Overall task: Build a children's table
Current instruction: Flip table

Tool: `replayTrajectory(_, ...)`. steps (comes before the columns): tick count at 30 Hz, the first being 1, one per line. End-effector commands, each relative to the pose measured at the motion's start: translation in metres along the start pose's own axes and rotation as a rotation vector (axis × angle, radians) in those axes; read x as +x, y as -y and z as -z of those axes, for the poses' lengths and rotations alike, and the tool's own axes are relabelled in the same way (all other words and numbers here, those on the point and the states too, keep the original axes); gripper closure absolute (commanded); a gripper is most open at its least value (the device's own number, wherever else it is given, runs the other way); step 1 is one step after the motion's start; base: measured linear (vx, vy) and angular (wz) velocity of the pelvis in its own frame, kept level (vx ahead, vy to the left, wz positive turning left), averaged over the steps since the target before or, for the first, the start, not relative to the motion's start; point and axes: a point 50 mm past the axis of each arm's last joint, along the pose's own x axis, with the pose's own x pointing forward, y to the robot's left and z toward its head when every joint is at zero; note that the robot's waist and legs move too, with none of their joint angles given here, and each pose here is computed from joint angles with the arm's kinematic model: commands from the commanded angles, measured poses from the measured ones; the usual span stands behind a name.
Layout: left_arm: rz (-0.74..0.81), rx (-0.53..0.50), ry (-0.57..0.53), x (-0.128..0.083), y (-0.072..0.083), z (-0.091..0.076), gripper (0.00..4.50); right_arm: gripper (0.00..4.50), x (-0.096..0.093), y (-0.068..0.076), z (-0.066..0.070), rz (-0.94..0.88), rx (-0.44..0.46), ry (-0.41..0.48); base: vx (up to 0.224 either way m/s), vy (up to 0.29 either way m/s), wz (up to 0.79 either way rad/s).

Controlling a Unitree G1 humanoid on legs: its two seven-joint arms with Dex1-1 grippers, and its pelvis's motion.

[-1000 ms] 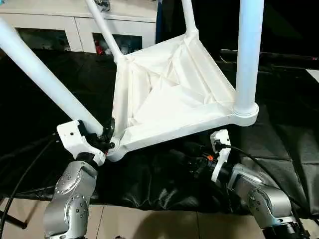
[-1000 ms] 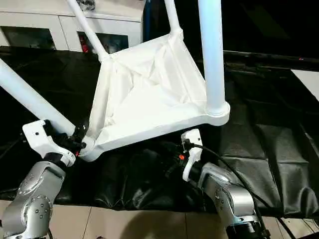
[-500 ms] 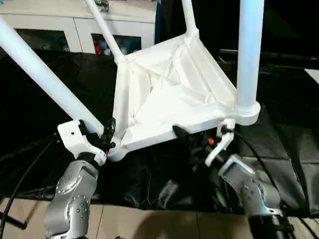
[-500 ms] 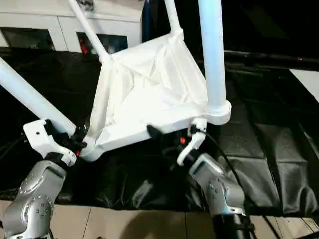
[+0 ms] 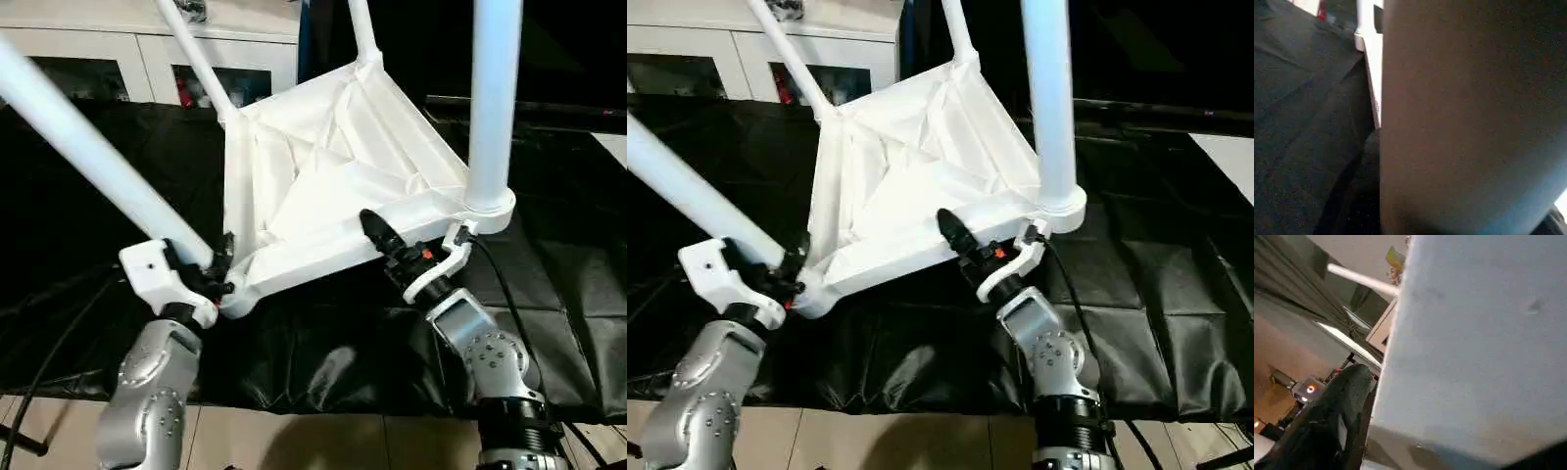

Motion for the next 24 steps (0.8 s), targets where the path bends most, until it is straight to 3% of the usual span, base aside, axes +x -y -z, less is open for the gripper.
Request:
replayTrajectory(1,0.090,-0.039,-0.076,0.000,0.015,0.015,2.48,0.82,0.006,-0.003,-0.001,-0.001,0.018,-0.014,0.000,0.000,0.00)
replayTrajectory(11,0.186,0.087,-0.009,-0.003,0.025,0.010,2.48,1.74,0.004,0.004,-0.006,0.045,0.051,0.014,0.000,0.000,0.00)
replayTrajectory(17,0.207,0.155,-0.011,-0.007,0.024,0.012,2.48,1.92,0.002,0.006,-0.009,0.061,0.048,0.027,0.000,0.000,0.00)
replayTrajectory(19,0.208,0.123,-0.014,-0.007,0.022,0.013,1.92,1.97,0.002,0.006,-0.009,0.062,0.042,0.029,0.000,0.000,0.00)
replayTrajectory(24,0.231,0.110,0.011,-0.011,0.012,0.008,1.51,2.03,0.002,0.006,-0.016,0.084,-0.014,0.053,0.000,0.000,0.00)
